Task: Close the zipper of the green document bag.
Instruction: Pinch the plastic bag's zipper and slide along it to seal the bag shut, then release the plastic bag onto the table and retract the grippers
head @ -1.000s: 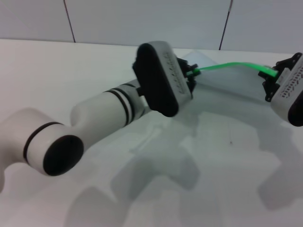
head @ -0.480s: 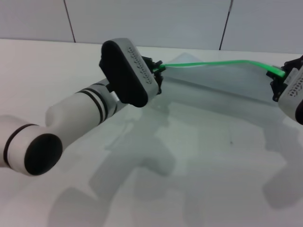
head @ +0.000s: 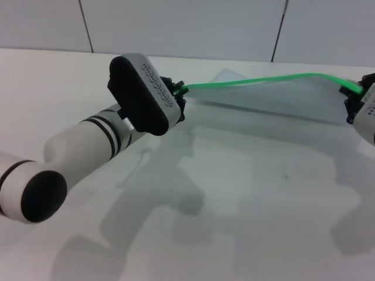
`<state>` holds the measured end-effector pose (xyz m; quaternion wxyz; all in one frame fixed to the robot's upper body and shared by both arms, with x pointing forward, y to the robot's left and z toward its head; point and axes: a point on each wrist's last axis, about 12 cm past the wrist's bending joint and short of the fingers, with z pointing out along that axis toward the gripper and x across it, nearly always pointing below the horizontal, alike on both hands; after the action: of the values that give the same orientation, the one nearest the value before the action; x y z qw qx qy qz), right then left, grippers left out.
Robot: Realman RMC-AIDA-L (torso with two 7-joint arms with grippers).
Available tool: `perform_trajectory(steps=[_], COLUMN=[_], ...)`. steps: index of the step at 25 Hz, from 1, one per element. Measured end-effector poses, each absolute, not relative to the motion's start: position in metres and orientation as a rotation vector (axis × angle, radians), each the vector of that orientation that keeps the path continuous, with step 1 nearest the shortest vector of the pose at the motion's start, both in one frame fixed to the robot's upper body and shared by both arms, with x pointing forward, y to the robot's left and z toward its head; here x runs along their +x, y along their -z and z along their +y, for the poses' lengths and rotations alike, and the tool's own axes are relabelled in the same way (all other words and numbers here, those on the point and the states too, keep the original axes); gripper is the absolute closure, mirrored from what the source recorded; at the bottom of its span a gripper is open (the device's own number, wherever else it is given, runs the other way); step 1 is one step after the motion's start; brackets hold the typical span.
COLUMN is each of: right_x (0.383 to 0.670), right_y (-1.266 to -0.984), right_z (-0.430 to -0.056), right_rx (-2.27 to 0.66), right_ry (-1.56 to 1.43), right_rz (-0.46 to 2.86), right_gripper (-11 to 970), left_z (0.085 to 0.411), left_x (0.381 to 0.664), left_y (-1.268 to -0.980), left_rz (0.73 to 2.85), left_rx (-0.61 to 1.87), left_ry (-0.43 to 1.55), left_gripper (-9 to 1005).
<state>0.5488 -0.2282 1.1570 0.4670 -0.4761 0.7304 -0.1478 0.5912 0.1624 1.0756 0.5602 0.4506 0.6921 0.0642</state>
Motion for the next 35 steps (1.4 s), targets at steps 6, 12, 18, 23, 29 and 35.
perform_trajectory(steps=[6,12,18,23,29,35], right_x=[0.549,0.55,0.55,0.55,0.55,0.547], right_y=[-1.158,-1.158,-1.158,-1.159,-1.164,-1.177], right_z=[-0.234,-0.235,-0.235,-0.235,-0.242,-0.256], right_rx=[-1.148,-1.141,-1.141,-1.134,-1.023,-0.795], right_ry=[0.375,0.377,0.378,0.382,0.375,0.348], right_rz=[1.801,1.802,1.802,1.791,1.775,1.755], right_gripper=[910,905,878,855,827,800], left_z=[0.169,0.172,0.171,0.174,0.179,0.174], left_x=[0.591,0.591,0.591,0.592,0.595,0.599], left_y=[-1.073,-1.073,-1.073,-1.078,-1.086,-1.093], left_rz=[1.652,1.657,1.657,1.63,1.602,1.572], left_rx=[1.037,1.027,1.027,0.954,0.831,0.791], left_ry=[-0.159,-0.162,-0.162,-0.165,-0.162,-0.154], left_gripper=[875,871,867,864,860,789])
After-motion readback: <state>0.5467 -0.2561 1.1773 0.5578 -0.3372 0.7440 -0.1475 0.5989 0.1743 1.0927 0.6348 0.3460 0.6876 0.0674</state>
